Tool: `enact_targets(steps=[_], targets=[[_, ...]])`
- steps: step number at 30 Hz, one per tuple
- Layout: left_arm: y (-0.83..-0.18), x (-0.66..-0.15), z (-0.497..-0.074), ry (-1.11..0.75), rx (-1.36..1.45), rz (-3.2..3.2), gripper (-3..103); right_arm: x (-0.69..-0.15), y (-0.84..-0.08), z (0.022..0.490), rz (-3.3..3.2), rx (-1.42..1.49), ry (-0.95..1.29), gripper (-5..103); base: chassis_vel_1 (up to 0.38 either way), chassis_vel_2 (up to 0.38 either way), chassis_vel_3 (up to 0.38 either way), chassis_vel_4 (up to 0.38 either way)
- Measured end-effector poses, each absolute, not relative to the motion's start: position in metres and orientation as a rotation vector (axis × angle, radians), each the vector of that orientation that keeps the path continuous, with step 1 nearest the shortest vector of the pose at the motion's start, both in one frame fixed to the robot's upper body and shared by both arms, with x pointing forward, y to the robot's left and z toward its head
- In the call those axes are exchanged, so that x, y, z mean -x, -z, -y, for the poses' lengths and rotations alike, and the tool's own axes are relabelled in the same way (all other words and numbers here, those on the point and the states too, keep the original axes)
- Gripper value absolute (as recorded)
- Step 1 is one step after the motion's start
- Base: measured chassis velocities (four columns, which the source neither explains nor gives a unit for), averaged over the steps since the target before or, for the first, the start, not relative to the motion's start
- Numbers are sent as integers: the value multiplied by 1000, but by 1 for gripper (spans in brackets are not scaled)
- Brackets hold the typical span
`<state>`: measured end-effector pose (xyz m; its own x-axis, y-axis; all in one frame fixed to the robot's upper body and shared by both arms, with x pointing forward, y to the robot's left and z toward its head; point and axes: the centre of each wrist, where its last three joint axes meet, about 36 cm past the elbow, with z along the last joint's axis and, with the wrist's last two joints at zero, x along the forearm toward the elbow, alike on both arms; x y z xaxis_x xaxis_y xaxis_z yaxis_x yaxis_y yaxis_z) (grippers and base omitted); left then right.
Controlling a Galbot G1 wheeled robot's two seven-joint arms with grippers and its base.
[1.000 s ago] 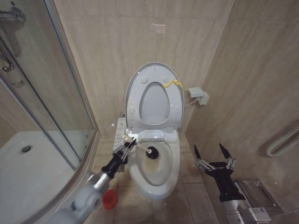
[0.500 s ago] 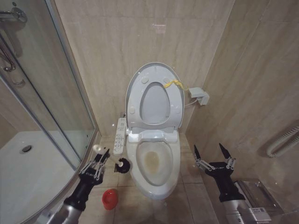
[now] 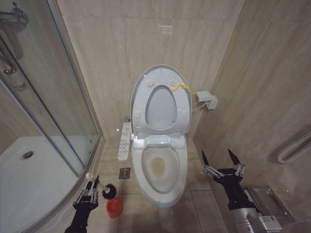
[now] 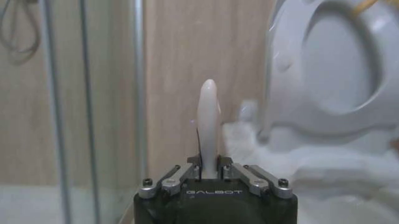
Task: Open the toilet lid, clean the toilet bowl with a toilet brush, close the toilet lid, and flush.
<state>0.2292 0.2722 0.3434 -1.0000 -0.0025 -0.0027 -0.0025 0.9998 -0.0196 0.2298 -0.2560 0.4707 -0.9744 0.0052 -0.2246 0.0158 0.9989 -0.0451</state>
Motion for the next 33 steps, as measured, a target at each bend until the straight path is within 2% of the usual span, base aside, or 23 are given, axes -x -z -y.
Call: enact_targets(steps=[3, 7, 10, 13, 33], targets=[[-293, -250, -283, 47, 63, -3154, 16, -230, -471, 256, -2914, -15, 68, 100, 0, 0, 0, 0], [-263, -267, -291, 54, 79, -3163, 16, -230, -471, 256, -2914, -15, 69, 100, 0, 0, 0, 0], [-218, -300, -302, 55, 108, -3170, 16, -230, -471, 256, -2914, -15, 69, 100, 0, 0, 0, 0], [-204, -307, -304, 62, 107, -3187, 16, -230, -471, 256, -2914, -15, 68, 100, 0, 0, 0, 0], [-203, -308, -283, 122, 67, -3225, 16, -230, -471, 256, -2914, -15, 68, 100, 0, 0, 0, 0]])
